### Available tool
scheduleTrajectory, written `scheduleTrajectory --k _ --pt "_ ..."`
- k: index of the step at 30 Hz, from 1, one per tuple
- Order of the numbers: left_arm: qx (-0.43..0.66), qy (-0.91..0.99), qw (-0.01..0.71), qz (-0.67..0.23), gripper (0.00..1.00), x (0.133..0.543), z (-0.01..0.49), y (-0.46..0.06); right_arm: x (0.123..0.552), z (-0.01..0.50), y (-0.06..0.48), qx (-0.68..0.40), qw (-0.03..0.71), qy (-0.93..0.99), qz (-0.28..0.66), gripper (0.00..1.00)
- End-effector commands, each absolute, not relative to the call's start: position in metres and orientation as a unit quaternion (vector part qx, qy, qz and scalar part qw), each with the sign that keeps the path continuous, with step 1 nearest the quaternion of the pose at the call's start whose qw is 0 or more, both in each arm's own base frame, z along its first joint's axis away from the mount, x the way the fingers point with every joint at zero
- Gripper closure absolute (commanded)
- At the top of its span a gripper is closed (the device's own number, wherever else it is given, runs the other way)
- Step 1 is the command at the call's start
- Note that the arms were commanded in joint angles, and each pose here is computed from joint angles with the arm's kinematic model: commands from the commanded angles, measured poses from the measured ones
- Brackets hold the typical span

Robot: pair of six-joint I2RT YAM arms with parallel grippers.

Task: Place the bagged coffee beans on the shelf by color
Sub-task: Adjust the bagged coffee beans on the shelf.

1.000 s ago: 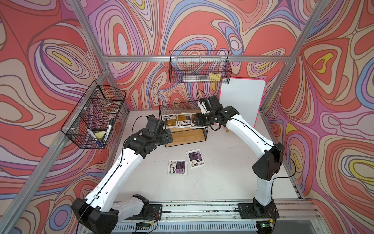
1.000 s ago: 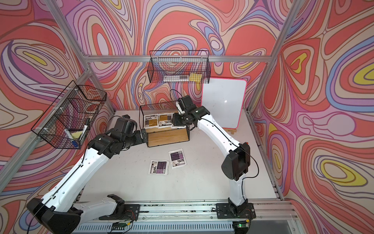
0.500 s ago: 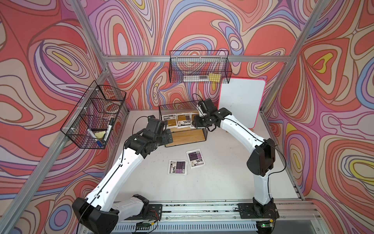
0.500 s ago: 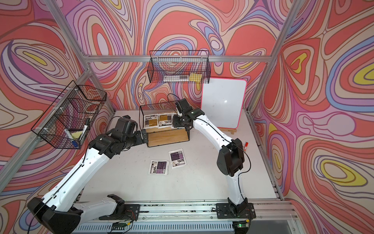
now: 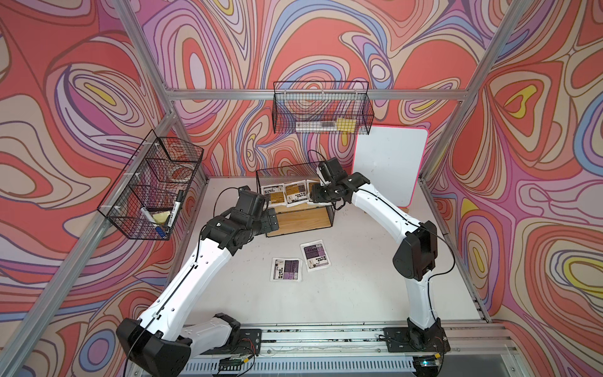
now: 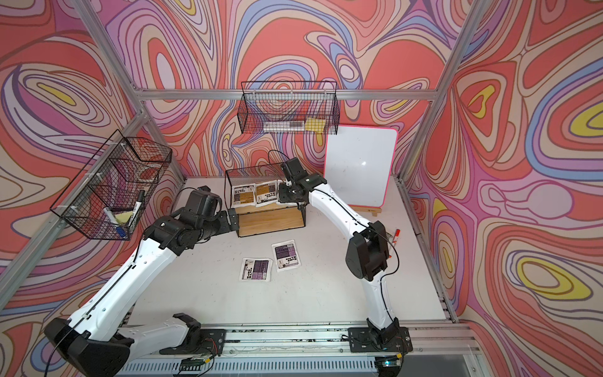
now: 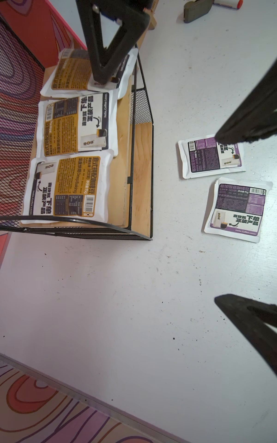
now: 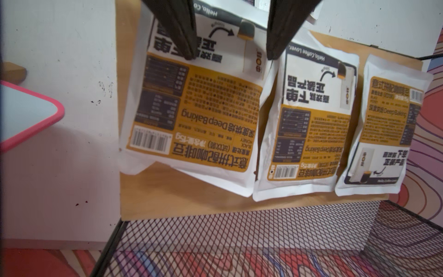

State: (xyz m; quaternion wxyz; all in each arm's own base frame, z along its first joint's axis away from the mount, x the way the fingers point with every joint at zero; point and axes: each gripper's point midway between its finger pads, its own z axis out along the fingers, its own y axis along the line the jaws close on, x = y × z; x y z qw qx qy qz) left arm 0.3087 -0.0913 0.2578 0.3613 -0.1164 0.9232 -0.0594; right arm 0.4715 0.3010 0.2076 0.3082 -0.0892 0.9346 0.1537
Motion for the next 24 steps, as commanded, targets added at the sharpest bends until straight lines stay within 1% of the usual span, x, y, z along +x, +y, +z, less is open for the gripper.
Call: scheduleTrajectory --k 1,16,24 --pt "-0.125 0.921 0.365 -0.054 0.01 0.308 0.256 -0.086 0.481 0.197 0.29 -0.081 0.304 0.94 0.135 0.51" --pt "-0.126 0.921 0.365 -0.054 0.01 0.307 0.254 -0.085 0.499 0.201 0.281 -0.062 0.318 0.936 0.134 0.51" --pt "-0.127 0.92 0.368 -0.052 0.01 0.307 0.254 -0.084 0.49 0.24 0.29 -0.074 0.345 0.917 0.185 0.49"
